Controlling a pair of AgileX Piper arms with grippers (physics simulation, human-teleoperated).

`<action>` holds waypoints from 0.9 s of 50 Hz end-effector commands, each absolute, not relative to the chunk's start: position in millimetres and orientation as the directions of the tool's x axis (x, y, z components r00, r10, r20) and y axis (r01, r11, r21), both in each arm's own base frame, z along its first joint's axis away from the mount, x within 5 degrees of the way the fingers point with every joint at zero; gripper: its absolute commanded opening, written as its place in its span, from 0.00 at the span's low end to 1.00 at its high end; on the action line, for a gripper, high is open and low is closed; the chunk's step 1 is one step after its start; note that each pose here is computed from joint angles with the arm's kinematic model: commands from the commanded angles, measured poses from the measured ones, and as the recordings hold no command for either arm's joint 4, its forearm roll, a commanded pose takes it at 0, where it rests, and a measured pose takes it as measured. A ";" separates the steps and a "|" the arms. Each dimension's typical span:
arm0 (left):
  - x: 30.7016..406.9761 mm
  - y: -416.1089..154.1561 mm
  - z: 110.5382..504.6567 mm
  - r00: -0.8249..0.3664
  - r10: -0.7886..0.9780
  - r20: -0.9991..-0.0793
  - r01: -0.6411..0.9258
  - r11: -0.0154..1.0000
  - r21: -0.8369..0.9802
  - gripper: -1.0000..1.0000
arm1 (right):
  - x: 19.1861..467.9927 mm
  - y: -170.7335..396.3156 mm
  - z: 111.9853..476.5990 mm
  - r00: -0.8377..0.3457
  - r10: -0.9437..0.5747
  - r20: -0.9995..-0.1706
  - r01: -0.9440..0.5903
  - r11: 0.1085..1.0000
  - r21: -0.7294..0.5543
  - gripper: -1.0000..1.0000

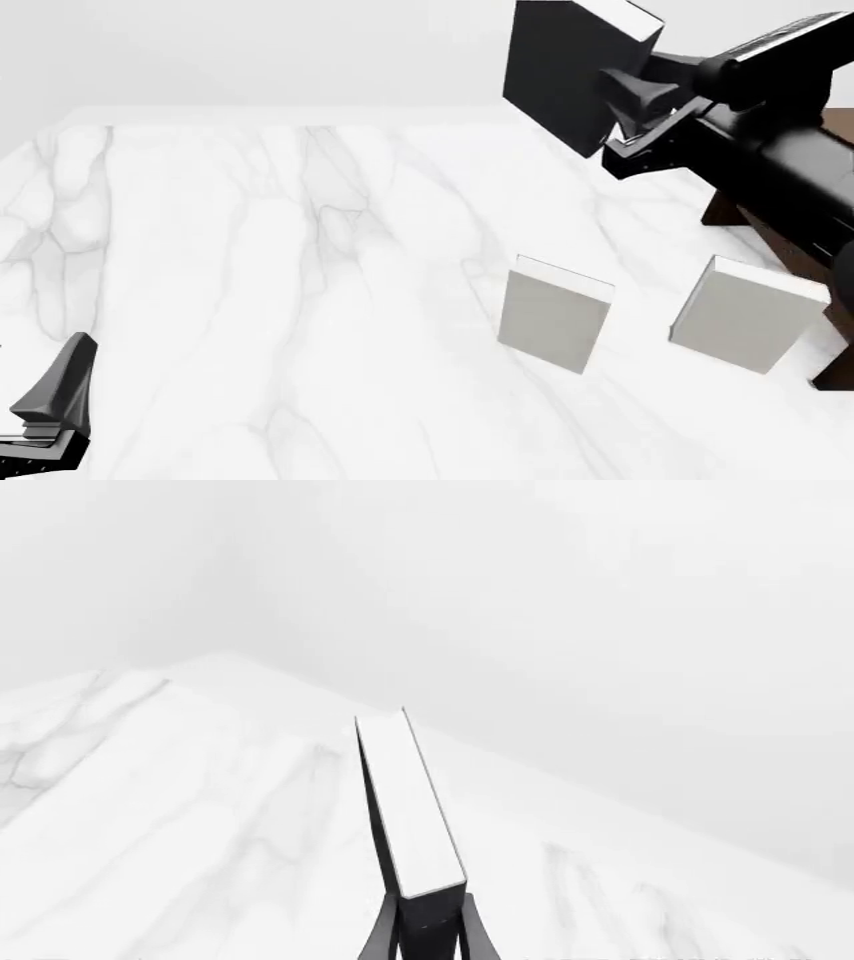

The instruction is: Pick up the book on the left and place it on top of the shelf.

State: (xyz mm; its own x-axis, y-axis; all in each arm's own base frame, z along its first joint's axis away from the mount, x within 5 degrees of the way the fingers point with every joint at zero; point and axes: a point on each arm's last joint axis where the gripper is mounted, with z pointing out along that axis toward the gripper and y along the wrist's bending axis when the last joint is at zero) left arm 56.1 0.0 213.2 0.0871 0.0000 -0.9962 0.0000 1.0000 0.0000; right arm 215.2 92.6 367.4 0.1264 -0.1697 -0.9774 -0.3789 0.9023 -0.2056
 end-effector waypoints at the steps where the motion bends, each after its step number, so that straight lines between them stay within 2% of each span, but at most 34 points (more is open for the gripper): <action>1: 56.1 0.0 213.2 0.087 0.000 -0.996 0.000 1.000 0.000 1.00 | 182.3 68.6 387.0 0.170 -0.171 -0.970 -0.323 0.921 -0.219 0.00; 14: 56.1 0.0 213.2 0.087 0.000 -0.996 0.000 1.000 0.000 1.00 | 148.5 42.2 403.7 0.217 -0.229 -0.949 -0.221 0.935 -0.277 0.00; 45: 56.1 0.0 213.2 0.087 0.000 -0.996 0.000 1.000 0.000 1.00 | 118.9 11.8 423.1 0.253 -0.398 -0.882 0.008 0.912 -0.410 0.00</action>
State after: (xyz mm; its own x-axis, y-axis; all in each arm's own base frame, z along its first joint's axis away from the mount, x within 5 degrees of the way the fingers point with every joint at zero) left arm 56.1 0.0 213.2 0.0871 0.0000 -0.9962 0.0000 1.0000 0.0000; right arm 130.7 20.9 411.7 0.2227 -0.3818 -0.8970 -0.0723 0.9111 -0.4057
